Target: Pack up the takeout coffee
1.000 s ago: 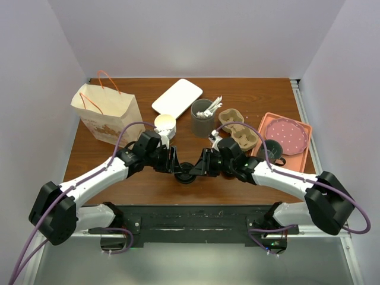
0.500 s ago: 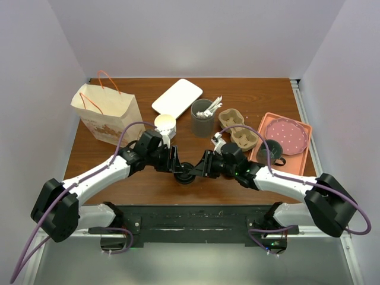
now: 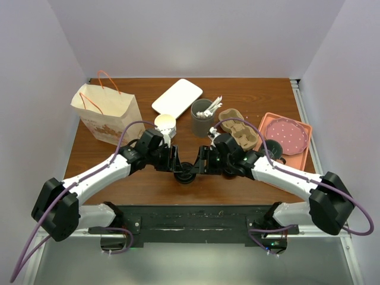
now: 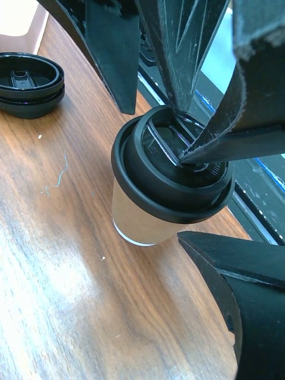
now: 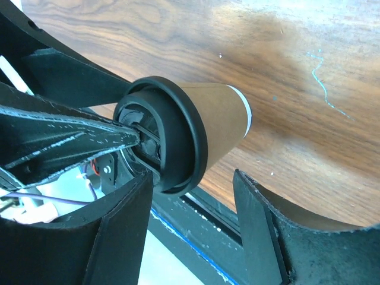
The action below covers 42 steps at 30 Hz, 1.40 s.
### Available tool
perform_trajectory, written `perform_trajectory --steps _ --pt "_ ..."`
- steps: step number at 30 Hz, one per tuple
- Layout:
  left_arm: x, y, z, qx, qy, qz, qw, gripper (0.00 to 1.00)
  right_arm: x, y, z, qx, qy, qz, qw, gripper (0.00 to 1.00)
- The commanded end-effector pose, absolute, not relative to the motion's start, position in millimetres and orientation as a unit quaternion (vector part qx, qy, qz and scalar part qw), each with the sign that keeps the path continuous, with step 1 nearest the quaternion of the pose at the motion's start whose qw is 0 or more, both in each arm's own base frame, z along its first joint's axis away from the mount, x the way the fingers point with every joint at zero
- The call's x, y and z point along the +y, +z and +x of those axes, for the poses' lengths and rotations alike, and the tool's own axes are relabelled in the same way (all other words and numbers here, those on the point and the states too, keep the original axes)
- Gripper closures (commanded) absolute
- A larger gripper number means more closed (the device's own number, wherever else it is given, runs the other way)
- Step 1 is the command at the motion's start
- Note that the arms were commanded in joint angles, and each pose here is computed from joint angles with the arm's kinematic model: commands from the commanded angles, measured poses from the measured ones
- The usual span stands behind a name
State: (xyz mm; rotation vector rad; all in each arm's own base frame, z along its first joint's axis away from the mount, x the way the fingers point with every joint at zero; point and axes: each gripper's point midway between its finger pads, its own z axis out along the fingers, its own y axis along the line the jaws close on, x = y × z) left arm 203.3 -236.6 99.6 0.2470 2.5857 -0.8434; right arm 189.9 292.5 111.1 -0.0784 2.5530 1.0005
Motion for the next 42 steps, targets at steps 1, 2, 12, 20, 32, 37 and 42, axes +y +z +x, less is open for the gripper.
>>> perform_trajectory --steps 1,2,12,20,32,37,42 --pt "-212.4 77.7 192.9 0.95 -0.244 0.079 0.18 0.47 294.2 110.0 188.9 0.921 0.342 -0.048 0.181 0.39" --pt "-212.6 78.1 193.5 0.949 -0.245 0.079 0.182 0.47 296.2 108.9 188.6 0.92 0.345 -0.049 0.178 0.39" --pt "-205.3 58.9 183.2 0.955 -0.236 0.075 0.166 0.47 276.6 67.8 177.5 0.934 0.316 -0.017 0.166 0.55" --pt "-203.9 71.8 189.5 0.952 -0.232 0.071 0.186 0.46 270.3 64.3 176.6 0.94 0.297 -0.024 0.165 0.59" --pt "-232.9 166.9 221.4 0.92 -0.287 0.092 0.252 0.31 292.4 109.1 194.5 0.931 0.317 -0.038 0.179 0.59" --pt "-230.1 173.3 221.9 0.916 -0.287 0.09 0.266 0.29 296.2 112.6 194.6 0.927 0.327 -0.04 0.179 0.52" --pt "-222.4 172.2 224.3 0.919 -0.267 0.088 0.277 0.3 306.2 116.0 196.7 0.922 0.343 -0.048 0.172 0.52"
